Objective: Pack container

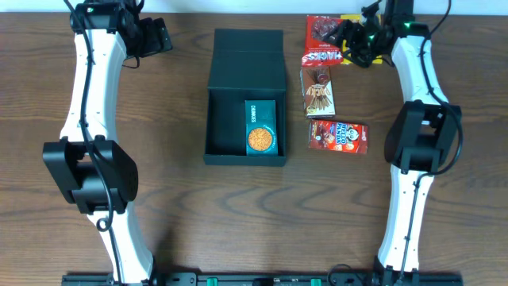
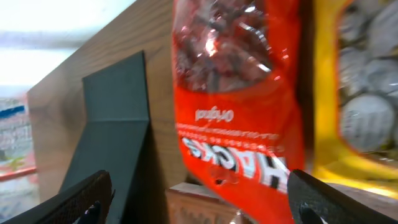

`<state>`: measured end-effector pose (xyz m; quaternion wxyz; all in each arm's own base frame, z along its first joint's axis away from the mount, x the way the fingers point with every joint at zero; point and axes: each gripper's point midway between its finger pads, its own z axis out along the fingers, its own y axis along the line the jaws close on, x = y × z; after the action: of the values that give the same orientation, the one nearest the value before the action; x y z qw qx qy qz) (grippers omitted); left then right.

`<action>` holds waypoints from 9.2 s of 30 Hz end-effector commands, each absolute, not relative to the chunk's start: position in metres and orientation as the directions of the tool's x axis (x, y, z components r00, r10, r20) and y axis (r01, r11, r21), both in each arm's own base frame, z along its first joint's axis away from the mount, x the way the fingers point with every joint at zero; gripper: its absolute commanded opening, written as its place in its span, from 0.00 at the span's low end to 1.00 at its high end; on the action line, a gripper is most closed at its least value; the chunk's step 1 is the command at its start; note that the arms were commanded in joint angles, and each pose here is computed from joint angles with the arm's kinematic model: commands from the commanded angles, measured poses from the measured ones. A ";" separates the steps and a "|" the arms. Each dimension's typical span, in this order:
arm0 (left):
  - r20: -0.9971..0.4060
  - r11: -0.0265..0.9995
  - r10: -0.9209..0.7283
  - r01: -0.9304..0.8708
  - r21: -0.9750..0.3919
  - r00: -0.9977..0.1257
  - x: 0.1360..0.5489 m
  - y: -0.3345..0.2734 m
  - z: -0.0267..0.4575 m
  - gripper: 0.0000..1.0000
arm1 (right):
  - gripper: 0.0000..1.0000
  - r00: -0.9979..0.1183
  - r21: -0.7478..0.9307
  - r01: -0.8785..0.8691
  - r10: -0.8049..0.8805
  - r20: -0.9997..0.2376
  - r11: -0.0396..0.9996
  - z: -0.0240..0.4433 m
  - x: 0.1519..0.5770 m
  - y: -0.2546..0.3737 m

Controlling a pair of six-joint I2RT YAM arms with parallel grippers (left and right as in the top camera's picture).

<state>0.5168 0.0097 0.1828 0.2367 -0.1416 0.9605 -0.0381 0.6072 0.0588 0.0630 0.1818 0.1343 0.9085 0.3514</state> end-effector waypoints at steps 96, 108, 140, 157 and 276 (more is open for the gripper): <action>-0.441 0.917 -0.399 -0.343 -0.203 -0.804 0.516 0.057 0.190 0.95 | 0.01 -0.890 0.717 -0.425 -0.400 -0.219 0.553 0.200 0.380 0.321; -0.311 0.903 -0.429 -0.390 -0.181 -0.848 0.485 0.052 0.176 0.96 | 0.02 -0.872 0.811 -0.391 -0.458 -0.174 0.435 0.186 0.364 0.329; -0.319 0.923 -0.384 -0.348 -0.165 -0.867 0.485 0.052 0.176 0.95 | 0.01 -0.836 0.733 -0.482 -0.503 -0.220 0.480 0.164 0.358 0.345; -0.325 0.923 -0.384 -0.347 -0.167 -0.864 0.486 0.052 0.176 0.96 | 0.59 -0.903 0.300 -0.403 -0.430 0.024 0.865 0.109 0.367 0.258; -0.368 0.913 -0.402 -0.337 -0.229 -0.838 0.502 0.046 0.183 0.96 | 0.64 -0.777 0.811 0.199 0.593 -0.212 0.551 0.035 0.611 -0.055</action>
<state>0.4993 0.0446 0.1765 0.1999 -0.1872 0.9588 -0.0751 0.6158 -0.0620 0.0614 0.2821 0.1926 0.8591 0.3811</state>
